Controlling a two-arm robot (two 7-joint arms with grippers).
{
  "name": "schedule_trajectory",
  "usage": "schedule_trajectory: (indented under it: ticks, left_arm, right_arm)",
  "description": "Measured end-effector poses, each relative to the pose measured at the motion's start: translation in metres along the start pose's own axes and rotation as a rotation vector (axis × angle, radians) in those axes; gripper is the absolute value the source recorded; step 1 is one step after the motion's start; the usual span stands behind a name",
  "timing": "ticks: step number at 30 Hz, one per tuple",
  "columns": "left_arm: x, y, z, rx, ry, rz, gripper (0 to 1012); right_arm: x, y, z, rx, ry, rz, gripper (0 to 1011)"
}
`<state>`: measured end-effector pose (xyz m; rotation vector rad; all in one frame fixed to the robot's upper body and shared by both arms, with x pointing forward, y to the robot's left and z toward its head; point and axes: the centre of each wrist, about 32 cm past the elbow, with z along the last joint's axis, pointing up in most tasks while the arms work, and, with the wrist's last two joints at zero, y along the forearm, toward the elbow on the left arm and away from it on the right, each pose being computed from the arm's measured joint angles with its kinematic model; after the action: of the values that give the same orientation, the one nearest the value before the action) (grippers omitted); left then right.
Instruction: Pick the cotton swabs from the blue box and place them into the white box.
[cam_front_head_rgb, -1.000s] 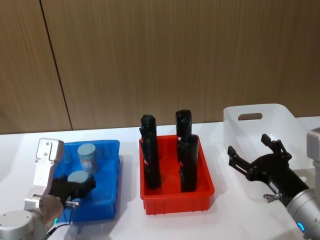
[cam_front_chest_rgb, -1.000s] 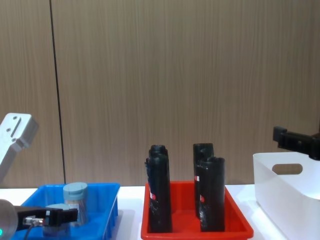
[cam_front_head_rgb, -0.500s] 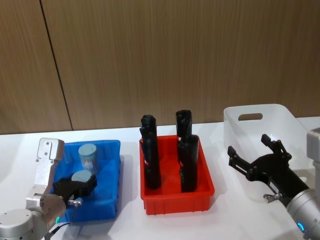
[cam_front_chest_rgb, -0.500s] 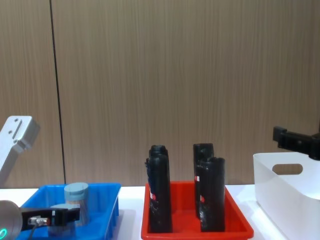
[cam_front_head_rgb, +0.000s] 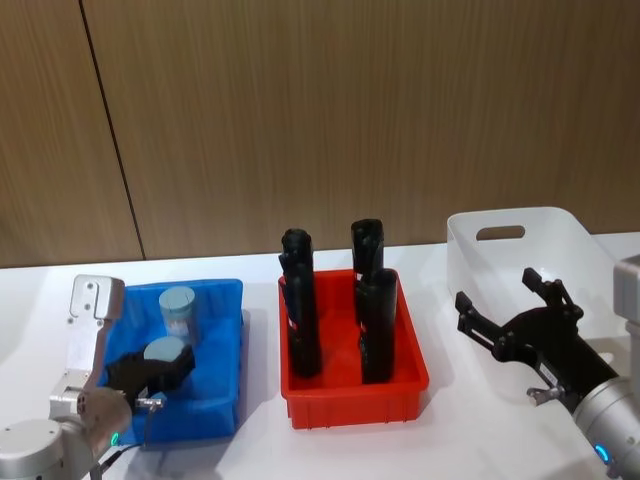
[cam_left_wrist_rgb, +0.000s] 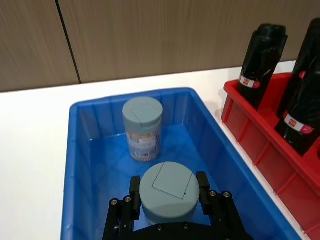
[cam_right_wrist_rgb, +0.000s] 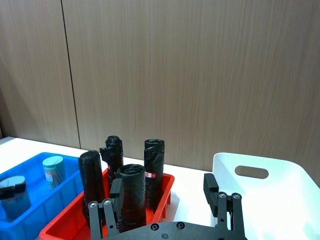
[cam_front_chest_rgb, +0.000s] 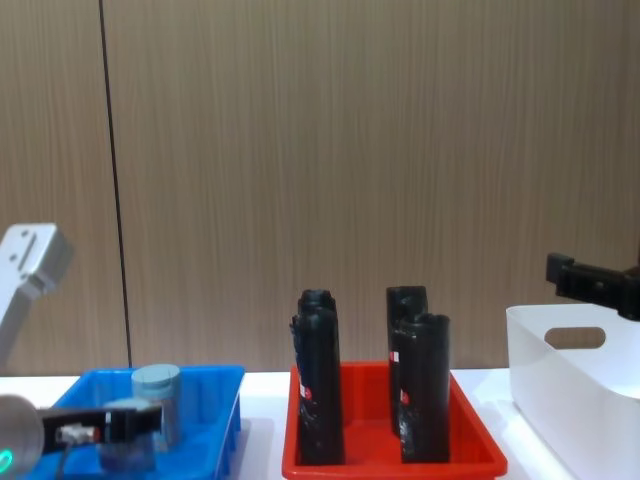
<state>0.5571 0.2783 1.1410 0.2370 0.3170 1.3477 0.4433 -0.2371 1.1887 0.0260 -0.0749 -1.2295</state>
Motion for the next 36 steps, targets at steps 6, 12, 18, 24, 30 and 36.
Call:
schedule_trajectory:
  ticks: [6, 12, 18, 24, 30, 36]
  left_arm:
    - [-0.0035, 0.0074, 0.0130, -0.054, -0.035, -0.003, 669]
    - [-0.0089, 0.0170, 0.0317, -0.118, -0.093, -0.010, 669]
    - [-0.0158, 0.0272, 0.0539, -0.184, -0.158, -0.036, 669]
    - [-0.0210, 0.0344, 0.0688, -0.234, -0.211, -0.082, 669]
    - [-0.0255, 0.0398, 0.0820, -0.288, -0.258, -0.149, 669]
    - [-0.0291, 0.0431, 0.0928, -0.336, -0.295, -0.224, 669]
  right_arm:
    - [0.000, 0.000, 0.000, 0.000, 0.000, 0.000, 1002]
    - [0.000, 0.000, 0.000, 0.000, 0.000, 0.000, 1001]
    - [0.000, 0.000, 0.000, 0.000, 0.000, 0.000, 1001]
    - [0.000, 0.000, 0.000, 0.000, 0.000, 0.000, 1001]
    - [0.000, 0.000, 0.000, 0.000, 0.000, 0.000, 1001]
    - [0.000, 0.000, 0.000, 0.000, 0.000, 0.000, 1002]
